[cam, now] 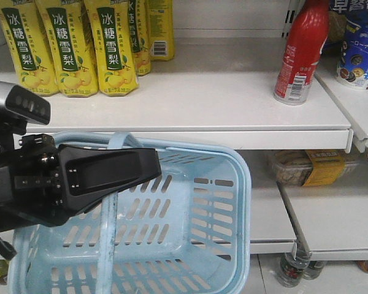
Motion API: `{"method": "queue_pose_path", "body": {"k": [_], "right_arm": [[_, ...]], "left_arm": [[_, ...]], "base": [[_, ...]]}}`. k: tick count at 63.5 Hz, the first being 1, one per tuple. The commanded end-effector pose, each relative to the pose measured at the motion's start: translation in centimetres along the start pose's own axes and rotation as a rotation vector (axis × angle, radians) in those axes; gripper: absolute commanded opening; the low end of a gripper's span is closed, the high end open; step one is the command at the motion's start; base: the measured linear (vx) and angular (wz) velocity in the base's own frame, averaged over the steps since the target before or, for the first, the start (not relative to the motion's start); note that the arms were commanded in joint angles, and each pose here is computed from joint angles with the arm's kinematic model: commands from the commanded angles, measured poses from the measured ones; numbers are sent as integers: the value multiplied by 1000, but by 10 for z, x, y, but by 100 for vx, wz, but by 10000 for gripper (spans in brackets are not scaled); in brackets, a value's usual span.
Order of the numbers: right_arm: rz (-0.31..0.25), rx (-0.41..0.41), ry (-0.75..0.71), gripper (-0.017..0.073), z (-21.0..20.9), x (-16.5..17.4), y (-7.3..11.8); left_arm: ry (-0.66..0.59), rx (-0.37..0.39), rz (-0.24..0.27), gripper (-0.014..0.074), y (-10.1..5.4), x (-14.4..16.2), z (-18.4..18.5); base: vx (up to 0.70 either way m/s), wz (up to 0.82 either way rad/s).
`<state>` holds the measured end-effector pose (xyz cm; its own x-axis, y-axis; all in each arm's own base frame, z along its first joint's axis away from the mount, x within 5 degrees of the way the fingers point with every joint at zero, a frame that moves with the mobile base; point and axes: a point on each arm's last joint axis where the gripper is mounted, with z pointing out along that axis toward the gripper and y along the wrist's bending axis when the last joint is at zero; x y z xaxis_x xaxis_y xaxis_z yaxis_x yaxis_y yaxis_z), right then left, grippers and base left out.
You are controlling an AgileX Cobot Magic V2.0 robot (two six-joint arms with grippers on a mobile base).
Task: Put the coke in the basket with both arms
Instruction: 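Reach the right gripper up to the red Coca-Cola bottle and grasp its neck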
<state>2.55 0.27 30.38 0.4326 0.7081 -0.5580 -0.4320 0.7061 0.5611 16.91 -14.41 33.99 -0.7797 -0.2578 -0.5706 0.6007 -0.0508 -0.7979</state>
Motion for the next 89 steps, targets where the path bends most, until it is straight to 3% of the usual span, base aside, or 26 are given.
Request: {"method": "queue_pose_path", "body": {"k": [1, 3, 4, 5, 6, 8, 15, 18, 22, 32, 37, 57, 81, 89], "right_arm": [[-310, -182, 51, -1, 22, -24, 48], [-354, -205, 87, 3, 29, -28, 57], [-415, -220, 114, 6, 33, -28, 60], [-419, -231, 132, 13, 38, -31, 66], [-474, -246, 162, 19, 42, -31, 69], [-526, -273, 218, 39, 51, -32, 76], [-664, -328, 457, 158, 84, -26, 84], [-661, -319, 552, 249, 97, -22, 82], [-590, -290, 601, 366, 114, -16, 76], [-566, -160, 614, 622, 151, -9, 53], [-572, -96, 612, 680, 164, -5, 41], [-654, -91, 671, 678, 227, 11, 18], [-614, -156, 752, 658, 290, 43, -3], [-635, -83, 735, 650, 303, 56, -15]], "left_arm": [[-1, 219, 24, -6, -29, -3, -1], [-1, 219, 24, -6, -29, -3, -1], [-1, 219, 24, -6, -29, -3, -1], [-1, 219, 24, -6, -29, -3, -1], [-1, 219, 24, -6, -29, -3, -1], [-1, 219, 24, -6, -29, -3, -1], [-1, 219, 24, -6, -29, -3, -1], [-1, 219, 24, -6, -29, -3, -1], [-1, 219, 24, -6, -29, -3, -1], [-1, 219, 24, -6, -29, -3, -1], [-1, 219, 24, -6, -29, -3, -1], [-1, 219, 24, -6, -29, -3, -1], [-1, 219, 24, -6, -29, -3, -1], [-1, 219, 24, -6, -29, -3, -1]], "base": [[0, 0], [0, 0], [0, 0], [0, 0], [0, 0], [0, 0], [0, 0], [0, 0], [0, 0], [0, 0], [0, 0], [0, 0], [0, 0], [0, 0]]}}
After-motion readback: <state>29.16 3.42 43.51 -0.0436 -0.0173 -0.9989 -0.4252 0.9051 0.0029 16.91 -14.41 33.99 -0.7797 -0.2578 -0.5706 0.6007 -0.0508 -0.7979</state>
